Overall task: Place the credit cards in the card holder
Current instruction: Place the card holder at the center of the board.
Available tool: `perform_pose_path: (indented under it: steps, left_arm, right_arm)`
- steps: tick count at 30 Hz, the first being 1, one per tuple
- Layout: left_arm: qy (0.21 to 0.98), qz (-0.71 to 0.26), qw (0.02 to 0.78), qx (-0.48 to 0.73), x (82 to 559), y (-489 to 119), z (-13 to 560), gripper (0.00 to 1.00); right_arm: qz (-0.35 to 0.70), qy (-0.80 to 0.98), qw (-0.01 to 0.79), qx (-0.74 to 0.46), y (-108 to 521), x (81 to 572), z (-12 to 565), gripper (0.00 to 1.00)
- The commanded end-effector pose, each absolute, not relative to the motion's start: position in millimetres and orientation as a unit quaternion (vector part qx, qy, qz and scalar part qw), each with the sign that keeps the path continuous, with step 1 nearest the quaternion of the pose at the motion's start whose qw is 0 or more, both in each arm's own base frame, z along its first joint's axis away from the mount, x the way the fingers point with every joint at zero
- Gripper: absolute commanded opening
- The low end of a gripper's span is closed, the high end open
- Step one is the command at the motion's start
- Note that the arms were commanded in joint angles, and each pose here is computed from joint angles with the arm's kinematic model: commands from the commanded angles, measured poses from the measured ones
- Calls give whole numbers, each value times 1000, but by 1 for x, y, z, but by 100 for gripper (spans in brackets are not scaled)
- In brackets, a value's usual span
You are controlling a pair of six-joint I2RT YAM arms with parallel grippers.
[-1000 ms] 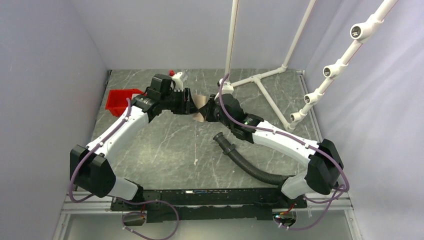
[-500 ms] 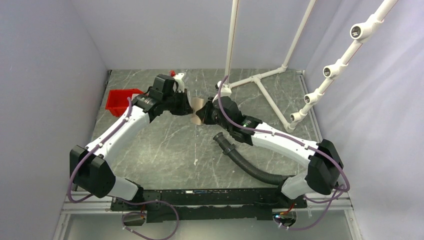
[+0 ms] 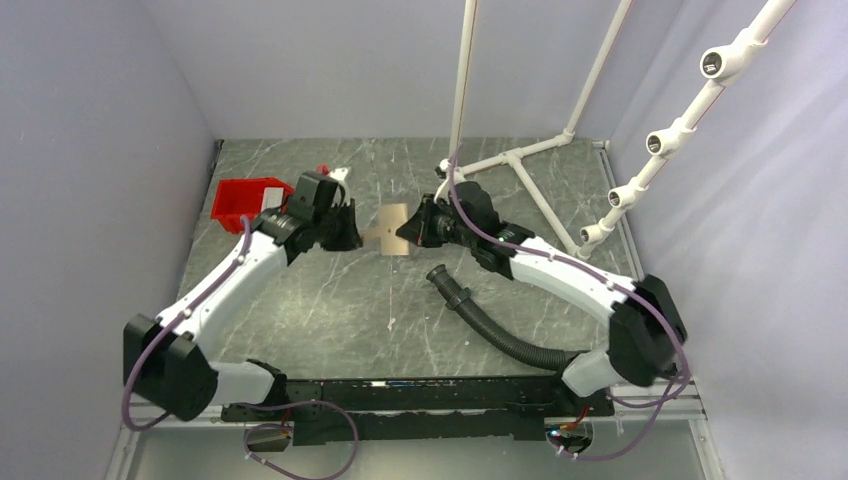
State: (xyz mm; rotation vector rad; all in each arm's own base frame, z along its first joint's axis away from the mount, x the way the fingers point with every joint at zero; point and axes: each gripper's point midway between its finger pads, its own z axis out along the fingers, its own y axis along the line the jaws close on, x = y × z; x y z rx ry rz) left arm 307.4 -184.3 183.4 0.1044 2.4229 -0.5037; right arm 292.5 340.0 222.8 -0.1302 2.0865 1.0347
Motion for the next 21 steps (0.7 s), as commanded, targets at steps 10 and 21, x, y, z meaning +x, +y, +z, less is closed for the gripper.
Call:
perform_pose_path:
  steps: [10,21]
  left_arm:
    - [922,-286,257,-45,226,-182,127,0]
    - [908,-316,273,-22,225,-189,158,0]
  right_arm:
    - [447,845,227,-188,384,266,118,19]
    - [301,842,340,-291,372,248,116,78]
